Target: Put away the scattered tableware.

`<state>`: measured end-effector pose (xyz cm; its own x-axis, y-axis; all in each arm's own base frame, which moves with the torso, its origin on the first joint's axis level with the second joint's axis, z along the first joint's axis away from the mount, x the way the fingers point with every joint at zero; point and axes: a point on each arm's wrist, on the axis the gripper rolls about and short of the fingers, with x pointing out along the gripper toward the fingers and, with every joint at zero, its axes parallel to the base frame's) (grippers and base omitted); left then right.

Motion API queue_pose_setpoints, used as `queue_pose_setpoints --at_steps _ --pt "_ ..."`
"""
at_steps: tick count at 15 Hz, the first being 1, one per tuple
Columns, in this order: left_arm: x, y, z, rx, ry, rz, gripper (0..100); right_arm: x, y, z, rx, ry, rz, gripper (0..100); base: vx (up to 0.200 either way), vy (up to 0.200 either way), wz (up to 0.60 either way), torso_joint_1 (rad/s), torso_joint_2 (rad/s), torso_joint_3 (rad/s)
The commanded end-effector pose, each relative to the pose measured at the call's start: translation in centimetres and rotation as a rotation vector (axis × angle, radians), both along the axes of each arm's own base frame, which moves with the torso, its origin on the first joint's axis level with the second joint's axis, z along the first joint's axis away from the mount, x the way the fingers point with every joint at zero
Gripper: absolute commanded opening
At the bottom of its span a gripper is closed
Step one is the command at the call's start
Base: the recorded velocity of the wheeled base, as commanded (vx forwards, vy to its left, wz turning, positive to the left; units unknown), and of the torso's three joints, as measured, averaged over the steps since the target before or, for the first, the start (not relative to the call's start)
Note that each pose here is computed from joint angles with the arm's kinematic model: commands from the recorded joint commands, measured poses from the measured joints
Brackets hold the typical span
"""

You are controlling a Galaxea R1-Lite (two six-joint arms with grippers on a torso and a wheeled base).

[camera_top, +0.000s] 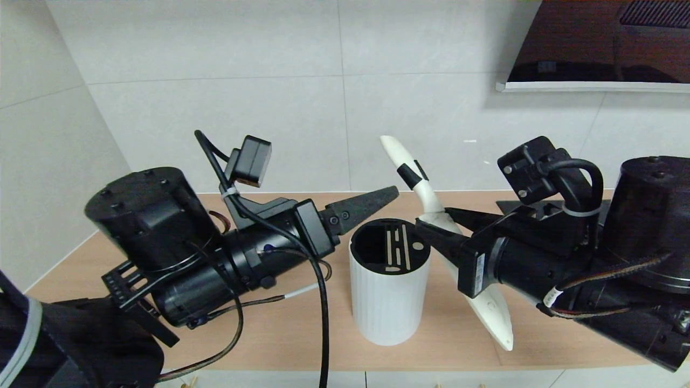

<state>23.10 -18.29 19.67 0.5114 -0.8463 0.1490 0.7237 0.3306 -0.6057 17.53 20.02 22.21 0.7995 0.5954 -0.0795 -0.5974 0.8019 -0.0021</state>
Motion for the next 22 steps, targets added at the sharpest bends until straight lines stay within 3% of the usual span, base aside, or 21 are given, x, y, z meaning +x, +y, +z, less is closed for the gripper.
queue_pose_setpoints --at_steps 1,5,21,22 --pt "0.4 -0.6 -0.9 0.014 0.032 -0.011 100 -0.3 0.0 -0.2 -0.007 0.002 0.011 0 0.0 0.0 0.0 0.0 0.0 0.0" --pt "0.5 -1.4 -0.4 -0.036 0.066 0.001 100 -1.8 1.1 -0.8 -0.024 0.013 0.081 0 0.0 0.0 0.0 0.0 0.0 0.0" --pt "0.3 -2.6 -1.1 -0.026 0.089 -0.002 100 -2.2 2.1 -1.8 -0.043 0.028 0.114 0 0.0 0.0 0.0 0.0 0.0 0.0" --pt "0.4 -2.5 -1.1 -0.028 0.088 0.003 0 -2.2 2.1 -1.8 -0.043 0.028 0.114 0 0.0 0.0 0.0 0.0 0.0 0.0"
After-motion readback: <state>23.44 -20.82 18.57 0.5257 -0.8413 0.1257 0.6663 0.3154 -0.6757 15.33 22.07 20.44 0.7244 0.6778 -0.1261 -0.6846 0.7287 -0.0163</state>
